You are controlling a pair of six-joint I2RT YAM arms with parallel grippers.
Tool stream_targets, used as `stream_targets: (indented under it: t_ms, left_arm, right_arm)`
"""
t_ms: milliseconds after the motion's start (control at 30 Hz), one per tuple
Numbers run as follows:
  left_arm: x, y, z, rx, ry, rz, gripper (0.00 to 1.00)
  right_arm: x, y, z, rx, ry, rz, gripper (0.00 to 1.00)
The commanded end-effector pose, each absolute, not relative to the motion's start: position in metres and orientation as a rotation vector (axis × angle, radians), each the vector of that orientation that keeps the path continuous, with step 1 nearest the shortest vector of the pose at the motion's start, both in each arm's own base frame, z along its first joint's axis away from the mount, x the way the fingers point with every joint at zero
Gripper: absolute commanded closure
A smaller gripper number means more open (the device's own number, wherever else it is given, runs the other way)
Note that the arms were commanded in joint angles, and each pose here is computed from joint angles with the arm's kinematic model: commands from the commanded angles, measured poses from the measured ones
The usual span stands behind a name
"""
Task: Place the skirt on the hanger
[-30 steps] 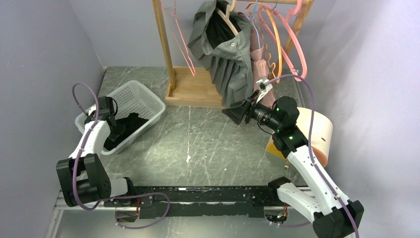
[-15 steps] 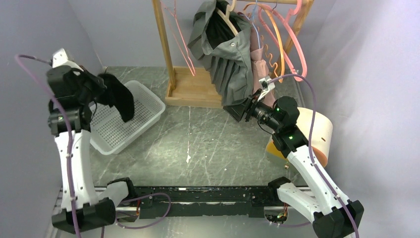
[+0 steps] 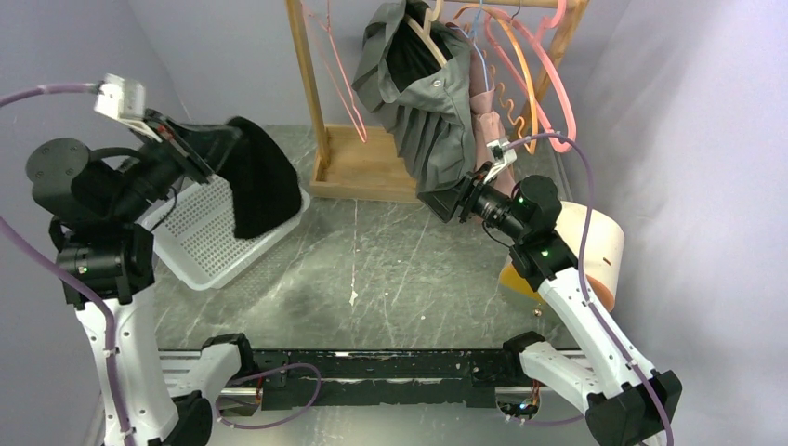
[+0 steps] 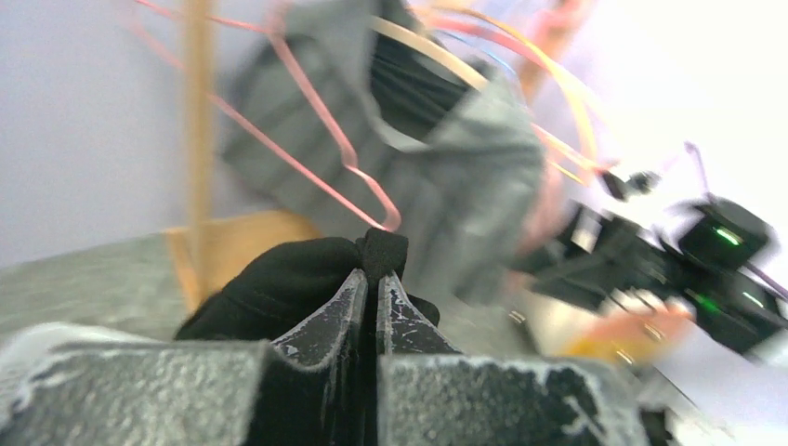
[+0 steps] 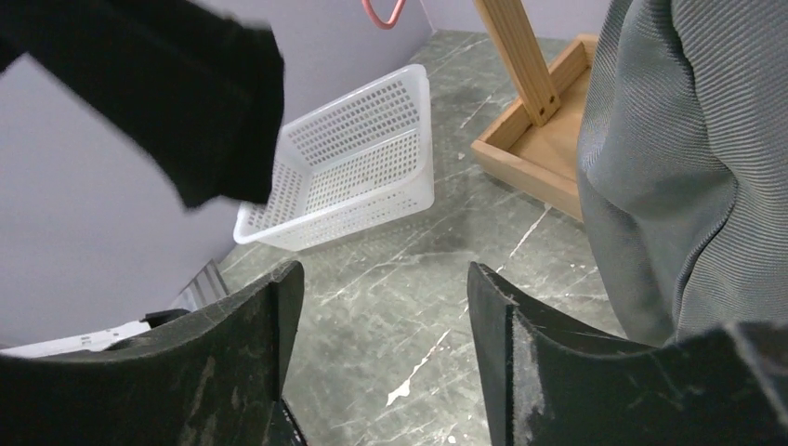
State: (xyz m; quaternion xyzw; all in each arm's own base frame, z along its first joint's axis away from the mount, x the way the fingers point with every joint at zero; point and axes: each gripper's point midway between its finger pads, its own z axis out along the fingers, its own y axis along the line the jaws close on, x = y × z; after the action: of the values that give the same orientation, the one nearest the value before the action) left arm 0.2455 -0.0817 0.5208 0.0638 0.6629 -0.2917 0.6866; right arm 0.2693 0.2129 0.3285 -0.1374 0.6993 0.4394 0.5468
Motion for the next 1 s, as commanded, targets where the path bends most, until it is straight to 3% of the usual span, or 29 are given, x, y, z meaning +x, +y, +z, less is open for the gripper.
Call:
stream_targets:
  t_ms: [0, 167, 400, 533, 700, 967]
  left_arm:
    - [0.206, -0.144, 0.491, 0.454, 1.519, -1.056, 0.93]
    - [0.2, -0.171, 0.422, 0.505, 1.627, -1.363, 0.93]
    - [0.252, -0.159, 0.297, 0.291, 2.058, -1.023, 0.93]
    - [0.253, -0.158, 0.253, 0.276, 2.135, -1.024, 0.93]
    - [0.249, -0.161, 0.236, 0.3, 2.164, -1.056, 0.93]
    - [0.233, -0.168, 0.255, 0.441, 2.088, -1.11, 0.93]
  right_arm:
    - [0.268, 0.208, 0.338, -0.32, 1.62, 1.015, 0.3]
    - [0.266, 0.213, 0.312, -0.345, 1.668, 1.016, 0.26]
    - [0.261, 0.248, 0.228, -0.325, 1.873, 0.908, 0.25]
    - [0.253, 0.271, 0.178, -0.299, 1.982, 0.903, 0.25]
    - [0.243, 0.301, 0.134, -0.252, 2.104, 0.999, 0.25]
    - [0.253, 0.343, 0.124, -0.206, 2.106, 1.176, 0.27]
